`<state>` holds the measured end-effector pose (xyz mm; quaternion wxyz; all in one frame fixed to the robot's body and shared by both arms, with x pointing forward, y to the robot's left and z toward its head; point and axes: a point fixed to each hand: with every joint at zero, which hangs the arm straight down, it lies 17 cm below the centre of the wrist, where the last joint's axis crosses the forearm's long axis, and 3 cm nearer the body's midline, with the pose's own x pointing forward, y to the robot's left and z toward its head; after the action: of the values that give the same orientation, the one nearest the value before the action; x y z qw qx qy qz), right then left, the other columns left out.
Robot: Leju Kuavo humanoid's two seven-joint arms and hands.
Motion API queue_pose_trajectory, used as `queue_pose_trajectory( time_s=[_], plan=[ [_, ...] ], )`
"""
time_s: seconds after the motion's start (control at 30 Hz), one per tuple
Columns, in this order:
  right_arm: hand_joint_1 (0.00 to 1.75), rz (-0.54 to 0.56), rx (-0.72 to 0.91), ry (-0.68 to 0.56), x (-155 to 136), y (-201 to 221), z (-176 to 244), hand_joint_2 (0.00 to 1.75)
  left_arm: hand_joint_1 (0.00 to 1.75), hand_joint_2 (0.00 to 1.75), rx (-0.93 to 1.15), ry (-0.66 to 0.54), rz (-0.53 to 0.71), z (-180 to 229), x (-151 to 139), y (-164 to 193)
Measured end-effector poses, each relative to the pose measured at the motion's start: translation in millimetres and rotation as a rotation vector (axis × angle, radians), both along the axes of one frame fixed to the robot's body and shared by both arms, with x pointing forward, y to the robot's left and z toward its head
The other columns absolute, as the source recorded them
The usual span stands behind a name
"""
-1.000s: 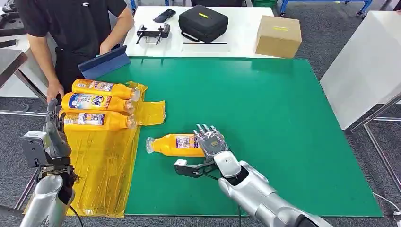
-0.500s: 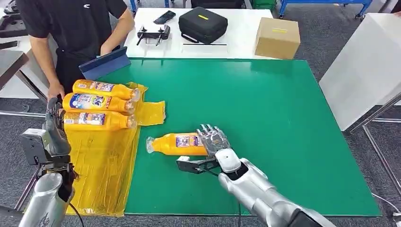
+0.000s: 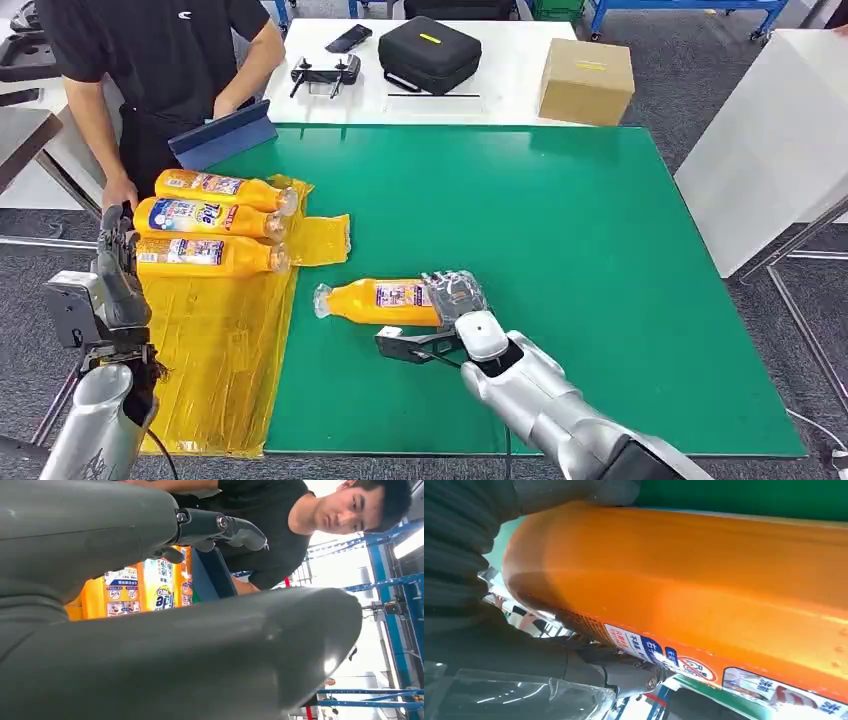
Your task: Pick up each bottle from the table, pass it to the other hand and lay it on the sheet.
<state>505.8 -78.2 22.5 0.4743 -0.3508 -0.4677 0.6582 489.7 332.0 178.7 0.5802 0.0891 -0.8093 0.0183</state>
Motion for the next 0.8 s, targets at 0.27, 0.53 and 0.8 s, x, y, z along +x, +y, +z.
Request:
queue_pose_trajectory(
  time_s=[0.27, 0.53, 0.8],
  plan=[
    [1.75, -0.006, 0.008, 0.002, 0.1, -0.8, -0.3, 1.75, 0.0, 0.0, -0.003, 0.001, -0.001, -0.2, 1.1, -0.1],
    [1.75, -0.013, 0.14, -0.013, -1.7, 6.8, 6.9, 1.75, 0.0, 0.0, -0.004, 0.006, 0.008, -2.0, 0.8, 1.8],
    [1.75, -0.045, 0.303, 0.008, -2.0, 8.3, 17.1, 1.75, 0.0, 0.0, -0.006, 0.023, 0.011, -8.3, -2.1, 2.5]
  ],
)
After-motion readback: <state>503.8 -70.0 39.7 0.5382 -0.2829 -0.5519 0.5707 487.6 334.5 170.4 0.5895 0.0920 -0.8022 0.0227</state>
